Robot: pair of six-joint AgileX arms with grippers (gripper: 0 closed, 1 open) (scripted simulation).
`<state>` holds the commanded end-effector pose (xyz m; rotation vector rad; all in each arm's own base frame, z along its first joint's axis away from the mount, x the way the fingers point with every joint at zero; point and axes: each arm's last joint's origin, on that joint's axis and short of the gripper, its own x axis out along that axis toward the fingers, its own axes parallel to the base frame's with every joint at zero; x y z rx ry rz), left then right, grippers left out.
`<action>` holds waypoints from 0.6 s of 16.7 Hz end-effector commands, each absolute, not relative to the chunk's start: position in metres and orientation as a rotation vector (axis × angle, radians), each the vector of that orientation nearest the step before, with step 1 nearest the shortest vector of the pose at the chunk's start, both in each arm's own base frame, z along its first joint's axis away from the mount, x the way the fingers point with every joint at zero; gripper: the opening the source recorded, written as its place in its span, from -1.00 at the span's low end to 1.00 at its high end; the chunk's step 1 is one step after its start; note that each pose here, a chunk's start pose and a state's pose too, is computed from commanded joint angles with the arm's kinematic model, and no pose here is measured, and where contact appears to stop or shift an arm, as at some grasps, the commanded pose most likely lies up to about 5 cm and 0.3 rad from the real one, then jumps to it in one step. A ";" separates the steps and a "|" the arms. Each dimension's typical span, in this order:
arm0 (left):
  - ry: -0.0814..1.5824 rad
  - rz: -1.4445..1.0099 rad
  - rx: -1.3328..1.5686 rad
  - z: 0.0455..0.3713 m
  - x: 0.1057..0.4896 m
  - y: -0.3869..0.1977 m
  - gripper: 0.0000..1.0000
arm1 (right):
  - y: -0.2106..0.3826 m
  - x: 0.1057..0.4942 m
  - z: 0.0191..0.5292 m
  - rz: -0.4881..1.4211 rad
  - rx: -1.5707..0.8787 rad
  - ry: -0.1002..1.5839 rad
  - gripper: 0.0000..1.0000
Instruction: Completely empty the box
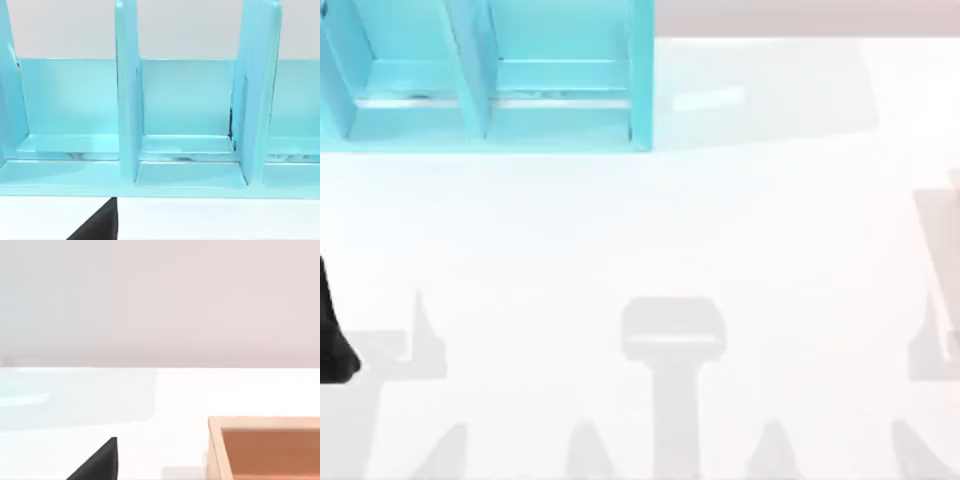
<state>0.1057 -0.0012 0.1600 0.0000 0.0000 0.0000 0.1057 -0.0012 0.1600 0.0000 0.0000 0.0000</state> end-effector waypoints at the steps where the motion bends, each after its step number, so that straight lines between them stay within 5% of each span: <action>1: 0.000 0.000 0.000 0.160 0.106 -0.001 1.00 | -0.001 0.106 0.160 0.000 0.000 0.000 1.00; 5: 0.000 0.000 0.000 0.160 0.106 -0.001 1.00 | -0.004 0.107 0.168 -0.031 -0.033 0.069 1.00; 10: 0.000 0.000 0.000 0.160 0.106 -0.001 1.00 | -0.015 0.120 0.208 -0.090 -0.155 0.393 1.00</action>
